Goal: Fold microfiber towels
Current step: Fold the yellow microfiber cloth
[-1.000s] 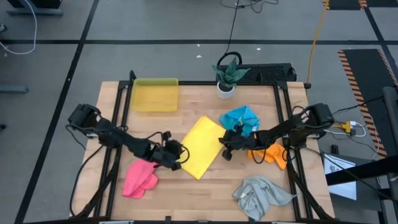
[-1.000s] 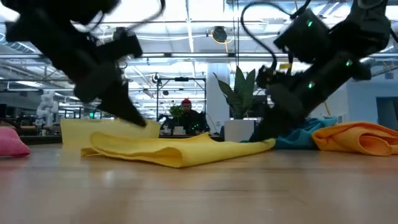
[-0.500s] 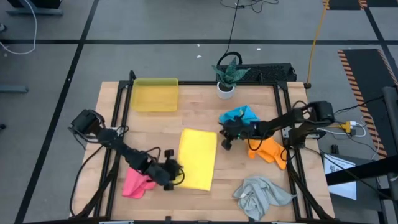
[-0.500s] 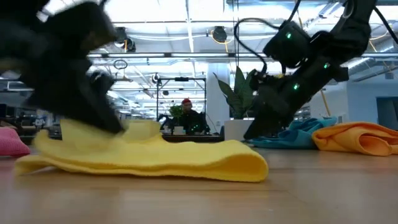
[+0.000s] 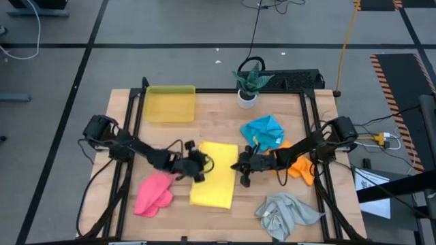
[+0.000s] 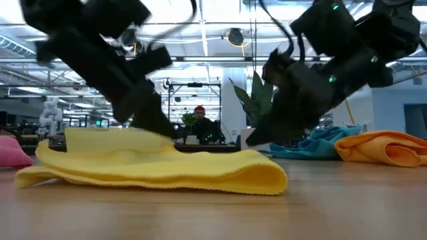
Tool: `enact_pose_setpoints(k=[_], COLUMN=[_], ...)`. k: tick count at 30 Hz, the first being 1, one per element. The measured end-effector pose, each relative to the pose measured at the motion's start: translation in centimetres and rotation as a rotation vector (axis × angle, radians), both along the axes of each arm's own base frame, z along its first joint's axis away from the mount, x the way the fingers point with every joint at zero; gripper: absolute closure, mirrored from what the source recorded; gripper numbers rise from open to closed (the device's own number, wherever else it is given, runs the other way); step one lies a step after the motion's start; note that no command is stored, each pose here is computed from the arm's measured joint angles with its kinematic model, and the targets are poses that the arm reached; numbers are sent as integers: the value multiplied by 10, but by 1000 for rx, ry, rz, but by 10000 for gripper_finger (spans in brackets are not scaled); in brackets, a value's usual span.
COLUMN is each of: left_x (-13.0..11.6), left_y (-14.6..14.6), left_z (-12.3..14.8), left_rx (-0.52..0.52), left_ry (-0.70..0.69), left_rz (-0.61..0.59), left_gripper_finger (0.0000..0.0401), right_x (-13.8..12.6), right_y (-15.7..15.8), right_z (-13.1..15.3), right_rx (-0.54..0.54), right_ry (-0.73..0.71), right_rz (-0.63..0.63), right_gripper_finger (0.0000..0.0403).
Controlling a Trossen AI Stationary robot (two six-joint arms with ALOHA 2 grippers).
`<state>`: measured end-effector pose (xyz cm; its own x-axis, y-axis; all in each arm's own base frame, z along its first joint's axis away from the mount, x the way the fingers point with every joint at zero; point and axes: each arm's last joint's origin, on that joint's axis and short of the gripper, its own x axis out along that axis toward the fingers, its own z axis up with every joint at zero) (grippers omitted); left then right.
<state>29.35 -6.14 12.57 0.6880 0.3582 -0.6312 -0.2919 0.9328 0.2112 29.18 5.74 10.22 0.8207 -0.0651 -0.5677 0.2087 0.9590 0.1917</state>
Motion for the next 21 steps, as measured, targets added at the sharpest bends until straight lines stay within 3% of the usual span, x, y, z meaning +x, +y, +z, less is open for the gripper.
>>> enact_pose_setpoints(k=[5,10,16,21], left_x=[-8,-17,-27,-22], left_y=[23,30,25,13], left_z=[-8,-16,-25,-17], left_rx=[3,0,-41,-61], left_ry=[89,111,84,-8], left_rz=[180,256,285,223], left_gripper_finger=[270,270,270,270], right_x=[4,-2,-5,-5], right_y=[-29,-52,-66,-73], right_z=[-4,-12,-9,7], right_rx=[-32,-23,-103,-224], right_ry=[31,138,191,159], right_rz=[-194,-285,-270,-189], right_gripper_finger=[403,403,403,403])
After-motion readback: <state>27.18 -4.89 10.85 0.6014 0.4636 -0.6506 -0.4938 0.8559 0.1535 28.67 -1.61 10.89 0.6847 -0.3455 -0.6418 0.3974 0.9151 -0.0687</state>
